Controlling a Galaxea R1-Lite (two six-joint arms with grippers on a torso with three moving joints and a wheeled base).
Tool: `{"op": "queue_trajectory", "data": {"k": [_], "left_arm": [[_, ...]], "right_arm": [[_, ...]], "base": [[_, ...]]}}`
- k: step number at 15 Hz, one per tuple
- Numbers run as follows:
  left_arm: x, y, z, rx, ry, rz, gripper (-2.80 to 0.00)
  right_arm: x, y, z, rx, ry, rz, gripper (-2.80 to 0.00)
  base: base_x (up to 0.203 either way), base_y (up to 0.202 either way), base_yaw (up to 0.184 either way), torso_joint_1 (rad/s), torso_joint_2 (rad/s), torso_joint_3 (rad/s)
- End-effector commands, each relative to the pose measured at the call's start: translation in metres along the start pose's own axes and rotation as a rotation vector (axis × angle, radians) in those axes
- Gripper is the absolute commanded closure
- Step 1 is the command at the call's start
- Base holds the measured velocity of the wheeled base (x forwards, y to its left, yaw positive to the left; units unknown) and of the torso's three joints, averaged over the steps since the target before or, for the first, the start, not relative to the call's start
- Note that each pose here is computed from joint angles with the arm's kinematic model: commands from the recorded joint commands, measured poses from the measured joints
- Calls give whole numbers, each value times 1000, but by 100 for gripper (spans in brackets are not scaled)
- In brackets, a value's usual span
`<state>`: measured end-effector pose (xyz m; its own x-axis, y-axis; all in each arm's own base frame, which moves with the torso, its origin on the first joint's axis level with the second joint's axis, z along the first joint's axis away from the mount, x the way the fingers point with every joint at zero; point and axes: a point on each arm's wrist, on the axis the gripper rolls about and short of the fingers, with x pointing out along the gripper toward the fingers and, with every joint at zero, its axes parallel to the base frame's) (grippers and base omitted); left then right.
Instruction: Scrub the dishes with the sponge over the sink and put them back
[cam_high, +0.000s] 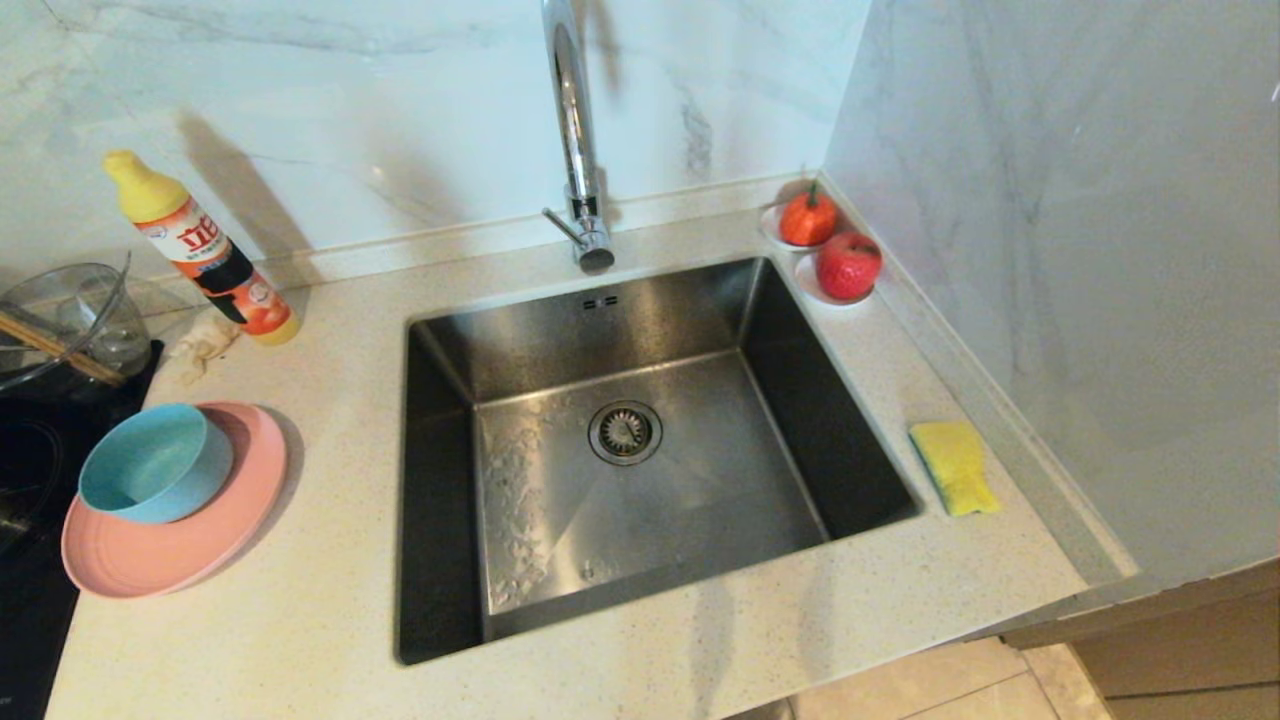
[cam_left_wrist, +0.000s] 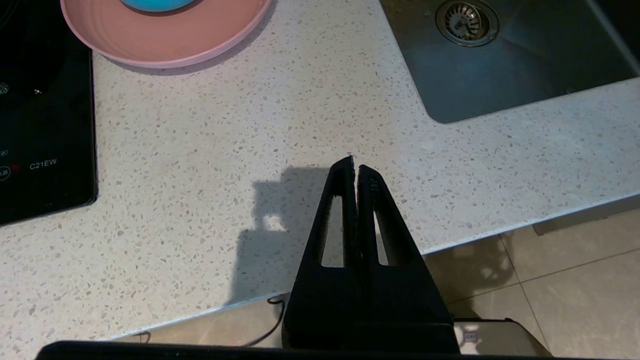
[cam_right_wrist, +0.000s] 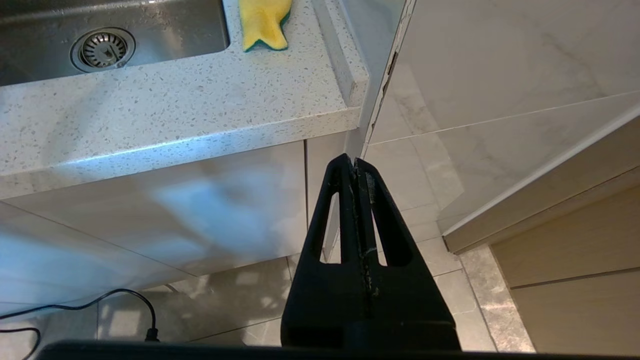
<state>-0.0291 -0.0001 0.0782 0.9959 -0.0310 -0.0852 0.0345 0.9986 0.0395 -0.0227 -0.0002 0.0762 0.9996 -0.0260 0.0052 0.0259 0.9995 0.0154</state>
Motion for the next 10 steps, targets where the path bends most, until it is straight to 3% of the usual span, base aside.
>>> {"op": "queue_trajectory", "data": {"k": [1, 10], "left_arm": [[0, 0, 0, 0, 4, 0, 0], [0, 0, 0, 0, 4, 0, 0]], "right_arm": [[0, 0, 0, 2, 1, 0, 0], [0, 0, 0, 3, 1, 1, 0]], "base": [[0, 0, 0, 0, 0, 0], [0, 0, 0, 0, 0, 0]]}}
